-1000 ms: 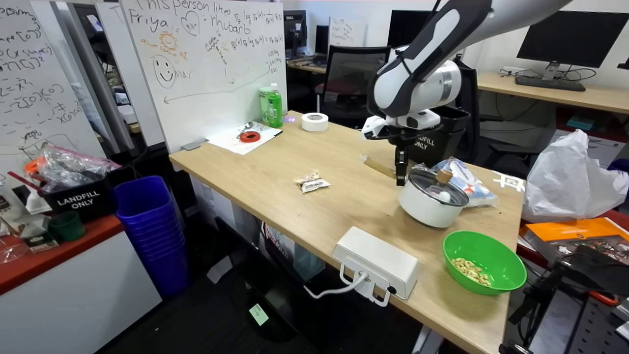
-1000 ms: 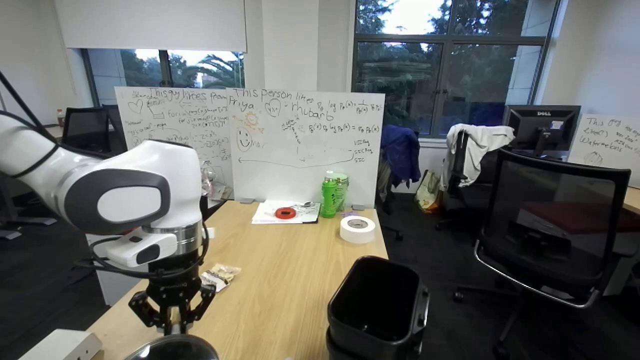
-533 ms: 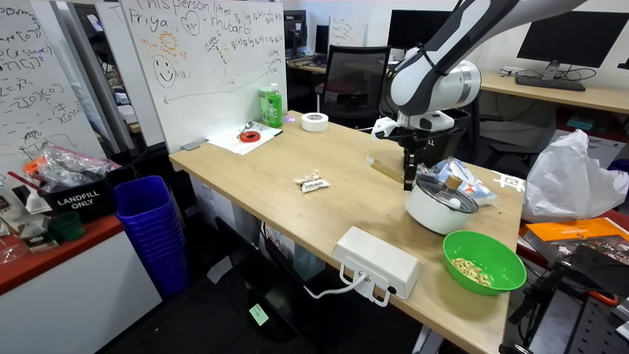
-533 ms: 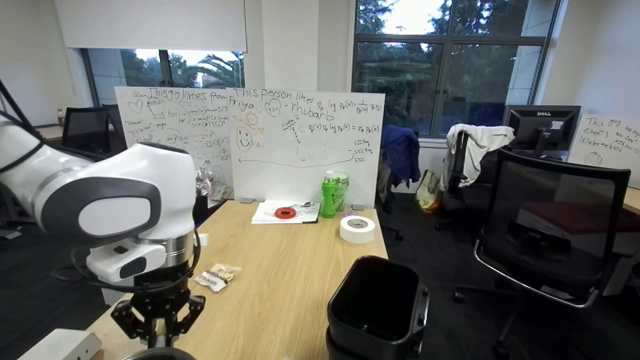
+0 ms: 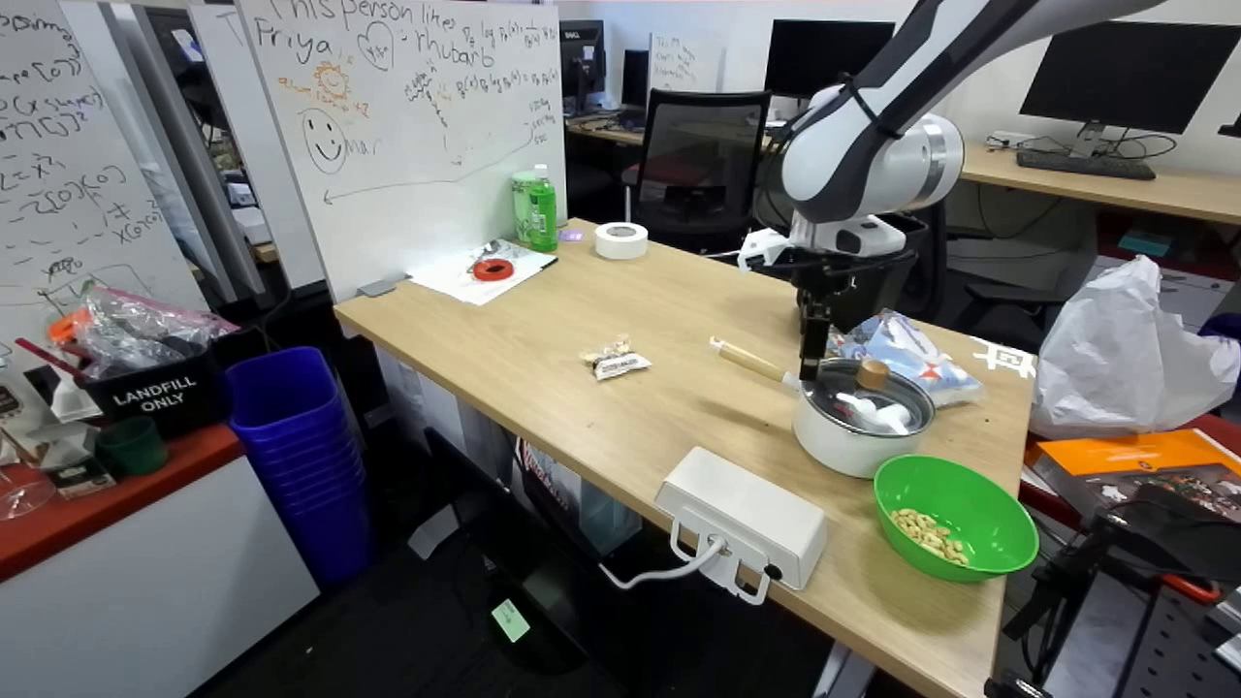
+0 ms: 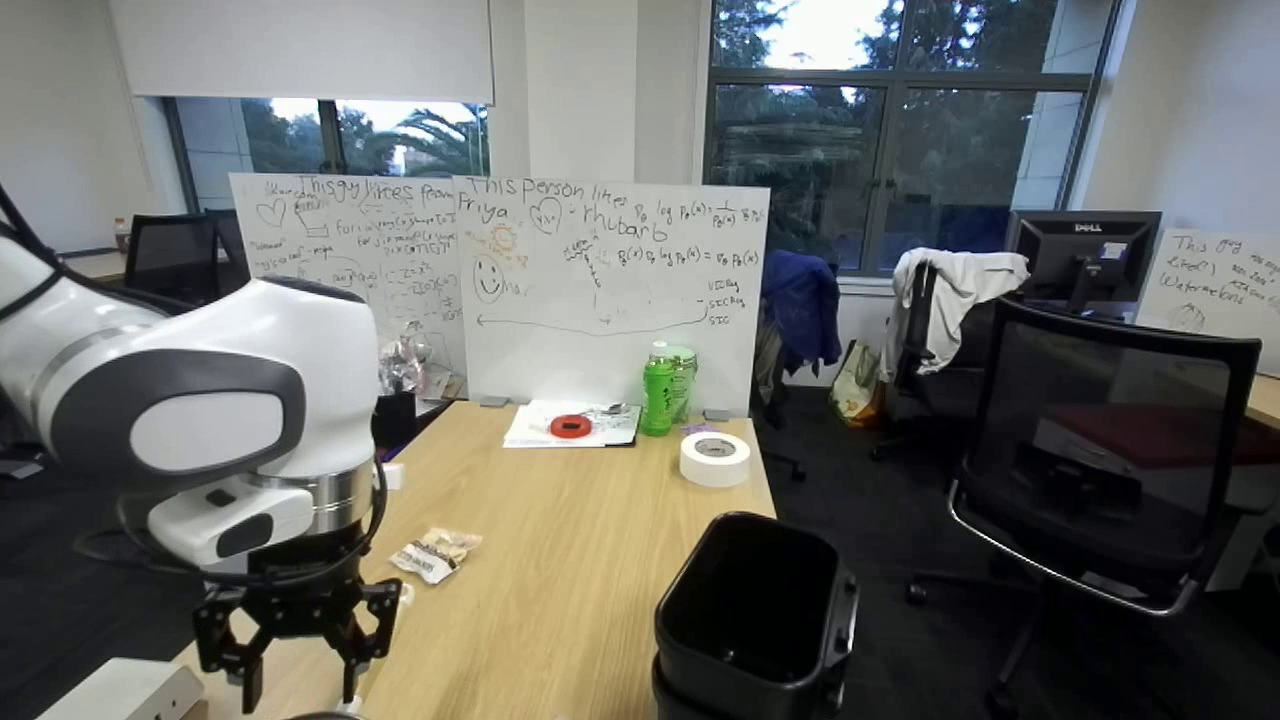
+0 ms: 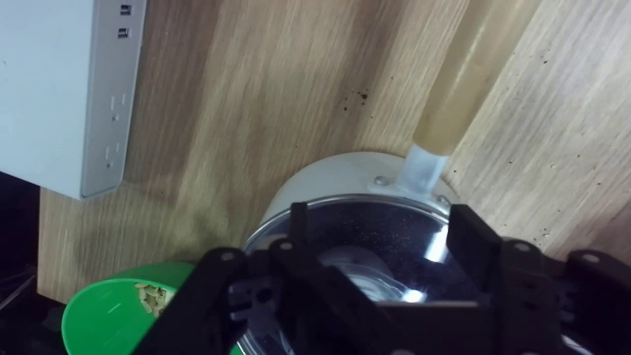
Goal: Move the pot forward
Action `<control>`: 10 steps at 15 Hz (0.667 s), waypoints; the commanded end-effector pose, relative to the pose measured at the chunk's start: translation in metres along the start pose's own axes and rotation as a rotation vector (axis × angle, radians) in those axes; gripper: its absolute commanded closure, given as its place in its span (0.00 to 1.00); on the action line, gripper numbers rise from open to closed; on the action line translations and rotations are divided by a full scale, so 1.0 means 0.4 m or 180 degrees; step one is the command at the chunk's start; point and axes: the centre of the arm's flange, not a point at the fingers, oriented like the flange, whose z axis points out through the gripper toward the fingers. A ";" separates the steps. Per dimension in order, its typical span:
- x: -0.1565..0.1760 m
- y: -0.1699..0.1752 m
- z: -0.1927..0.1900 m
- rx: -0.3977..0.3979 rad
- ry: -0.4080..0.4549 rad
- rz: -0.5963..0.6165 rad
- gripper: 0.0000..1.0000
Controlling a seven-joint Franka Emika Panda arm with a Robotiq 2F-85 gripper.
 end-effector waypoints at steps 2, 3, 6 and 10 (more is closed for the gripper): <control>0.020 0.013 -0.037 -0.0070 -0.0087 -0.0003 0.00; 0.021 0.010 -0.047 -0.0072 -0.0103 0.0007 0.00; 0.029 -0.008 -0.089 -0.0022 -0.0157 0.0065 0.00; 0.020 -0.020 -0.086 0.0012 -0.0175 0.0070 0.00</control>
